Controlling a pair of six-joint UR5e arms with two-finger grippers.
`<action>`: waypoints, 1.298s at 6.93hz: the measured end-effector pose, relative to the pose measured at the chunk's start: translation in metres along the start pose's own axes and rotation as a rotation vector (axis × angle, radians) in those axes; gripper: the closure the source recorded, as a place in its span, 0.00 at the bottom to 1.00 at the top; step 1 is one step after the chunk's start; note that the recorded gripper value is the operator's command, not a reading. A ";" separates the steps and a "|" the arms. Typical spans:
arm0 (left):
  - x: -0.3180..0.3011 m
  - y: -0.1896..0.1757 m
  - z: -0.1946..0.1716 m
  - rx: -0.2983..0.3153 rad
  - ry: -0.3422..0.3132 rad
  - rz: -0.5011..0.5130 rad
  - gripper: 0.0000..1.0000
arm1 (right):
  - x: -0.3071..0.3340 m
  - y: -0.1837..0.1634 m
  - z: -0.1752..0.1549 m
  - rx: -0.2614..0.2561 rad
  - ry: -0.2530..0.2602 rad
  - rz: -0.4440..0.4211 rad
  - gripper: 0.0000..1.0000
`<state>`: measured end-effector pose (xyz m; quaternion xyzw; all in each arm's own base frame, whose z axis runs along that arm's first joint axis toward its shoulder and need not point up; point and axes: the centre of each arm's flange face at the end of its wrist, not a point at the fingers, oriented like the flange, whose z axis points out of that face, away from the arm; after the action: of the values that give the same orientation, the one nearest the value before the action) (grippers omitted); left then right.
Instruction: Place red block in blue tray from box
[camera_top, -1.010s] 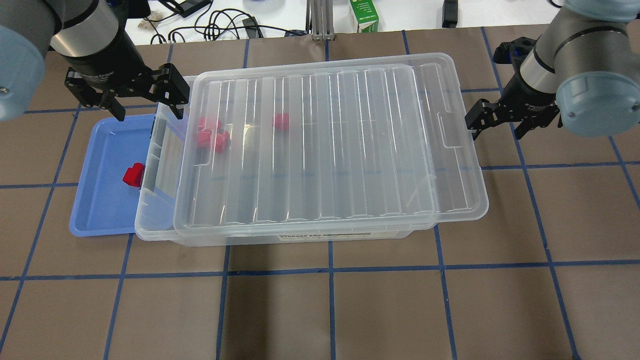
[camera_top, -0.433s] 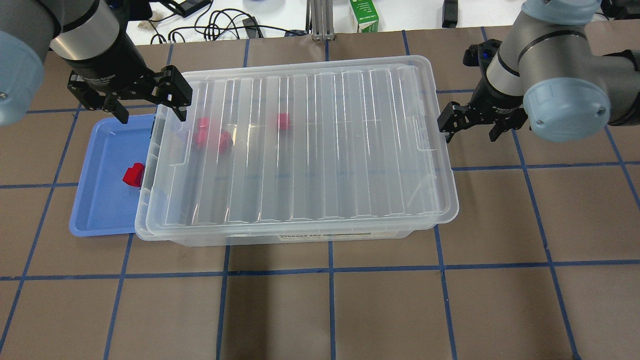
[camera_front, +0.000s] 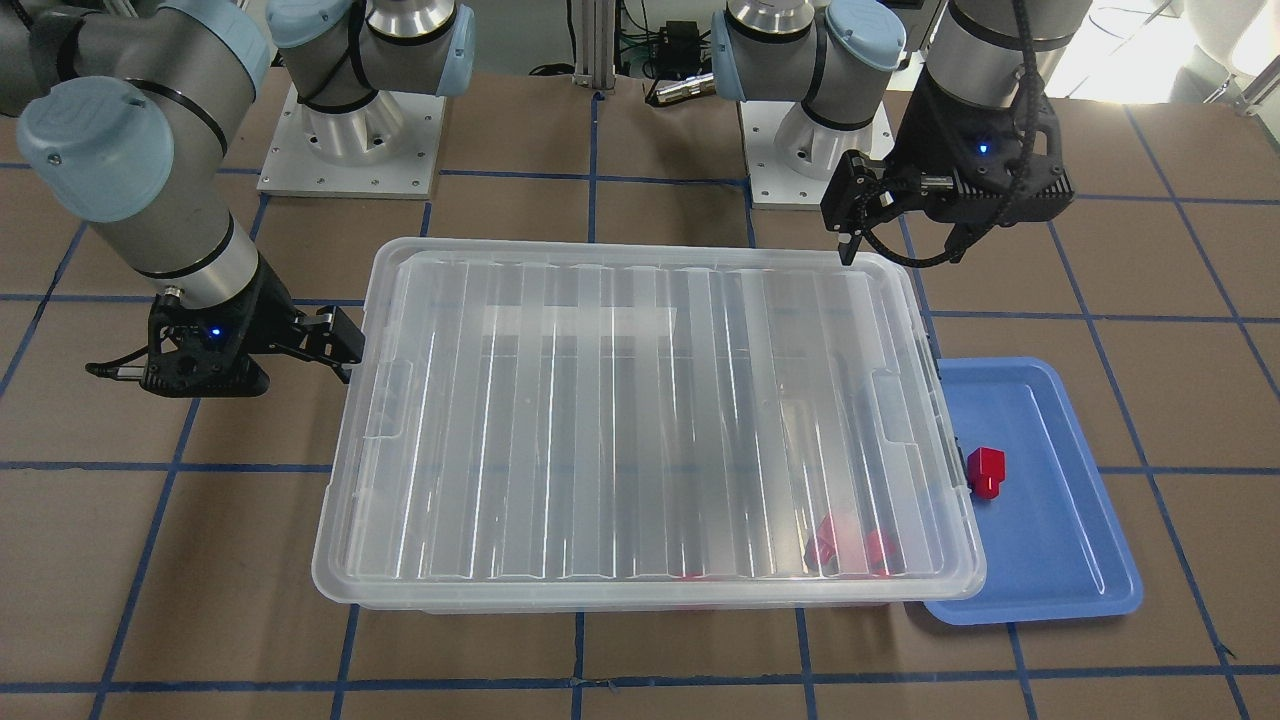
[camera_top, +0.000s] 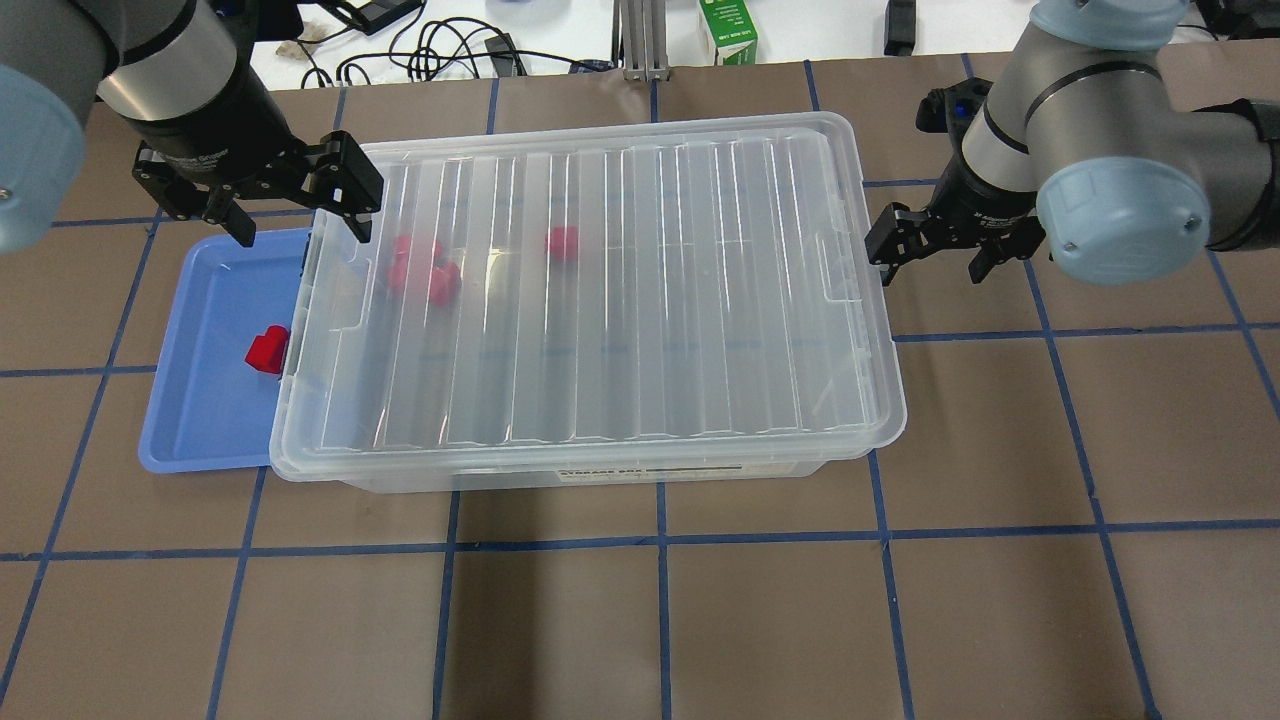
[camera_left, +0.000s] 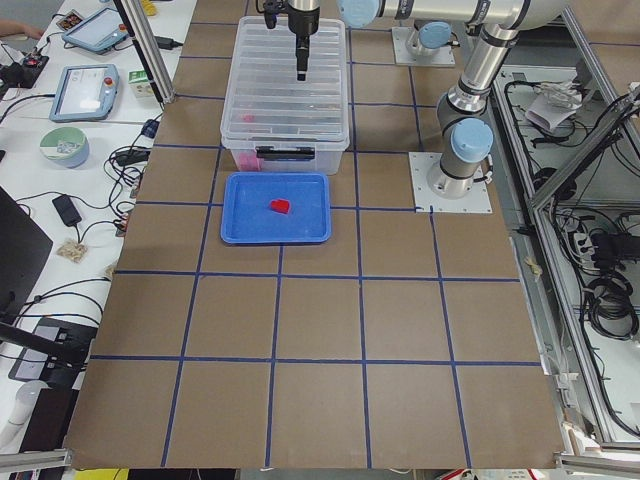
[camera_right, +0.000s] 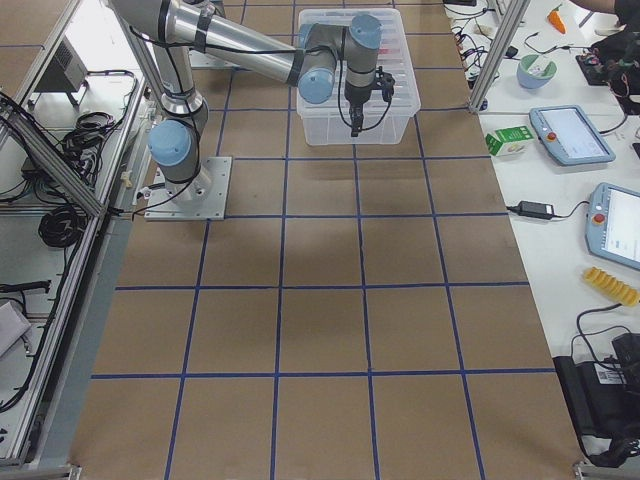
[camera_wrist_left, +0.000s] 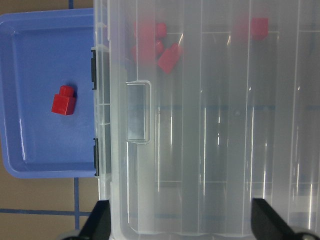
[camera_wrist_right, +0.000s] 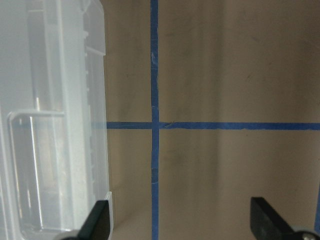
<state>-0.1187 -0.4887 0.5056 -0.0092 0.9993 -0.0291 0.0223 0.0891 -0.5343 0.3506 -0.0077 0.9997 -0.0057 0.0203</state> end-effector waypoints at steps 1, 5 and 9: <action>0.000 0.000 0.000 0.000 0.000 -0.001 0.00 | 0.000 -0.005 -0.013 0.036 0.008 -0.007 0.00; -0.001 0.000 -0.002 0.002 -0.002 -0.006 0.00 | -0.060 0.025 -0.137 0.140 0.008 -0.028 0.00; -0.003 -0.001 0.000 -0.002 -0.001 -0.010 0.00 | -0.090 0.043 -0.153 0.088 0.036 -0.025 0.00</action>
<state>-0.1161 -0.4893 0.5059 -0.0141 0.9992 -0.0284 0.0225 0.1717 -0.4885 0.5067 -0.0191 0.9986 -0.0501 0.0024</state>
